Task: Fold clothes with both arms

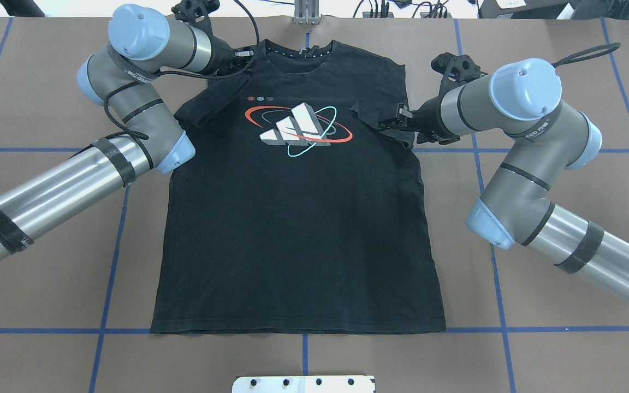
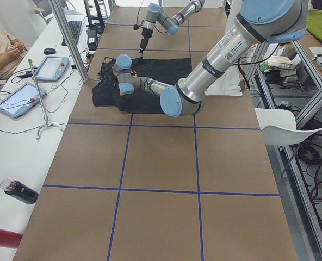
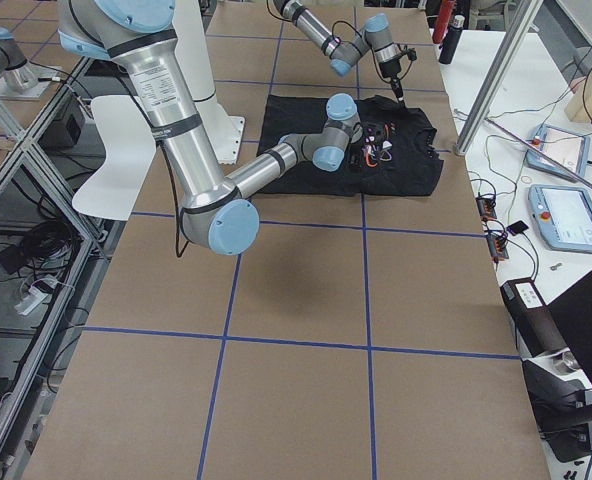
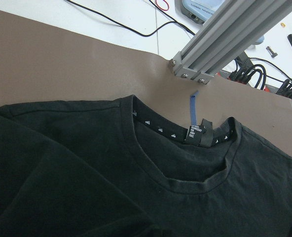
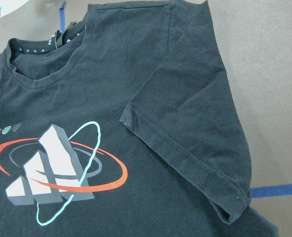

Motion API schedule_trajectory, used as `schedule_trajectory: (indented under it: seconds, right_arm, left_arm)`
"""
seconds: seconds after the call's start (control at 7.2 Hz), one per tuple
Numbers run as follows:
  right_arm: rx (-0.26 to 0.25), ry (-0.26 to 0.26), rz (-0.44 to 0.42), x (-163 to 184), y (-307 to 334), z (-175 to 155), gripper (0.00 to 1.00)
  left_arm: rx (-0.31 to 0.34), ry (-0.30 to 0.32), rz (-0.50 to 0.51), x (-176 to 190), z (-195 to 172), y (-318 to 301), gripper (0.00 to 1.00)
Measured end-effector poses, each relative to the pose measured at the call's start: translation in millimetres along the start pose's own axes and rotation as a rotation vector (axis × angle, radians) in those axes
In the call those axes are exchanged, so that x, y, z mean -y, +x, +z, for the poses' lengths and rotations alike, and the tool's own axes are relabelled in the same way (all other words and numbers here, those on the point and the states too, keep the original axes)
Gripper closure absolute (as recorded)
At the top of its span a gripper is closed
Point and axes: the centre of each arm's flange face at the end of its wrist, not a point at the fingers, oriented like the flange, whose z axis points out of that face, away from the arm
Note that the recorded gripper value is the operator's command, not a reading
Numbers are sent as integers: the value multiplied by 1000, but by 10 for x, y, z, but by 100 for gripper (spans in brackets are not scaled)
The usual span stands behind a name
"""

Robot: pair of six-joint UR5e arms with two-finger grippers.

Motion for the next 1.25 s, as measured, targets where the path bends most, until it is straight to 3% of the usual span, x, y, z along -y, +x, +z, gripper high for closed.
schedule_trajectory:
  seconds: [0.28,0.69,1.25]
  right_arm:
    - [2,1,0,-2,-7,-9,0]
    - [3,2,0,-3,-12,-10,0]
    - [1,0,0,-4,-19,4,0]
  left_arm:
    - [51,-4,132,440,-282,-662,100]
    - [130,-7,239,774,-479,-1374,100]
    - [188,3,306,936,-639,-1832,100]
